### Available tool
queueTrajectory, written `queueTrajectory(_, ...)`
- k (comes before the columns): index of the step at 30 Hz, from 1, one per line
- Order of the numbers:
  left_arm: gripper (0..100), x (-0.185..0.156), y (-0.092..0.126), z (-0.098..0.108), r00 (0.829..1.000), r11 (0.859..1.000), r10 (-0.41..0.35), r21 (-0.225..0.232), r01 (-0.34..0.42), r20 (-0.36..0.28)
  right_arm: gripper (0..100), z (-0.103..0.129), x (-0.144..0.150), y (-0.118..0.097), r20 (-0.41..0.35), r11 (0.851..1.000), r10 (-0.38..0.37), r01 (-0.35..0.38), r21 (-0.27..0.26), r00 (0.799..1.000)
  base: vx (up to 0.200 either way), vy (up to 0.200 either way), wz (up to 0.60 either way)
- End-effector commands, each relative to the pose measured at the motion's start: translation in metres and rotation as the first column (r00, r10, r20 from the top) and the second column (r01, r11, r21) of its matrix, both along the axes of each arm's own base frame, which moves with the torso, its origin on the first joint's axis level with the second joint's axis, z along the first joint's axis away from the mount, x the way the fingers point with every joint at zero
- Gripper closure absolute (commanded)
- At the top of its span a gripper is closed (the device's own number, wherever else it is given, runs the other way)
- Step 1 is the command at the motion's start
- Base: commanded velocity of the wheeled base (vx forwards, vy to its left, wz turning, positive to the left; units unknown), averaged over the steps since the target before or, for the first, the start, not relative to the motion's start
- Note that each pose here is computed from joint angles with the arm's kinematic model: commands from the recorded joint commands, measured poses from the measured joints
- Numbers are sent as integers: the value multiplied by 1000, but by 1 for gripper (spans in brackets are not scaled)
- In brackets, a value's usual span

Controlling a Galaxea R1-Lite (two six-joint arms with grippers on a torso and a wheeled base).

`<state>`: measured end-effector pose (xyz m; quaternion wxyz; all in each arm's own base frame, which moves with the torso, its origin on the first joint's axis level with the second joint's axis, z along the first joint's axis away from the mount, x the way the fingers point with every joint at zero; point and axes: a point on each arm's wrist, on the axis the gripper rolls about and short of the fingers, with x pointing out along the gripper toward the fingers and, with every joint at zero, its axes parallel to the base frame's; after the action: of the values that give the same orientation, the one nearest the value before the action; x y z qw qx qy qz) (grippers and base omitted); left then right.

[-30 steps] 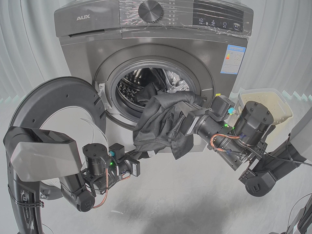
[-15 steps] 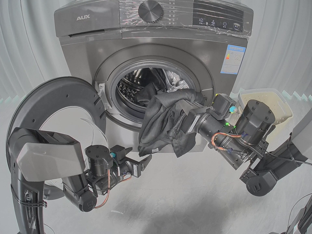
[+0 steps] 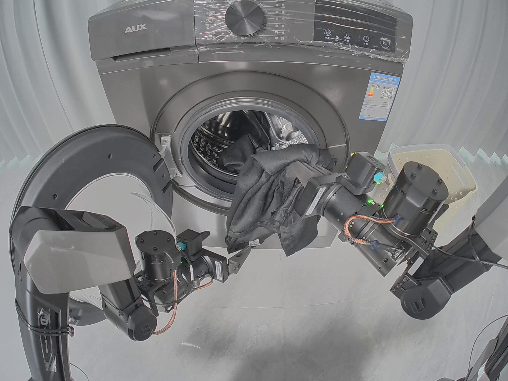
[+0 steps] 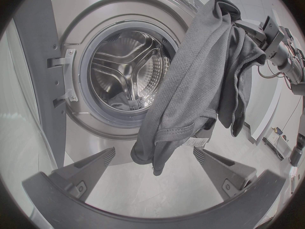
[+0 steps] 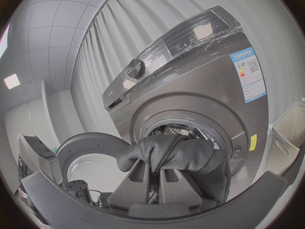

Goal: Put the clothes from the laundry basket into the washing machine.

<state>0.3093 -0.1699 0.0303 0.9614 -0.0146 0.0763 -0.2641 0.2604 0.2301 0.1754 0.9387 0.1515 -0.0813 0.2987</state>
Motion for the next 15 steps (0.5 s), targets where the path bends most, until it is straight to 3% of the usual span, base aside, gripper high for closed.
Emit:
queueTrajectory(1,0,6,-4,0,1000,1000,1,-12,-1,14,100,0,-1,0,2,1000,2,-2,1,1000,0,0,0)
queueTrajectory(10,0,24,-13,6,997,999,3,-46,1,78,100,-1,-2,2,-1,1000,6,-6,-3,1000,0,0,0)
queueTrajectory(11,100,25,-14,7,997,999,1,-48,3,83,100,-1,-2,2,-1,1000,6,-6,-3,1000,0,0,0)
queueTrajectory(15,100,29,-17,-1,997,999,0,-46,4,78,100,0,-2,2,0,1000,8,-8,-2,1000,0,0,0)
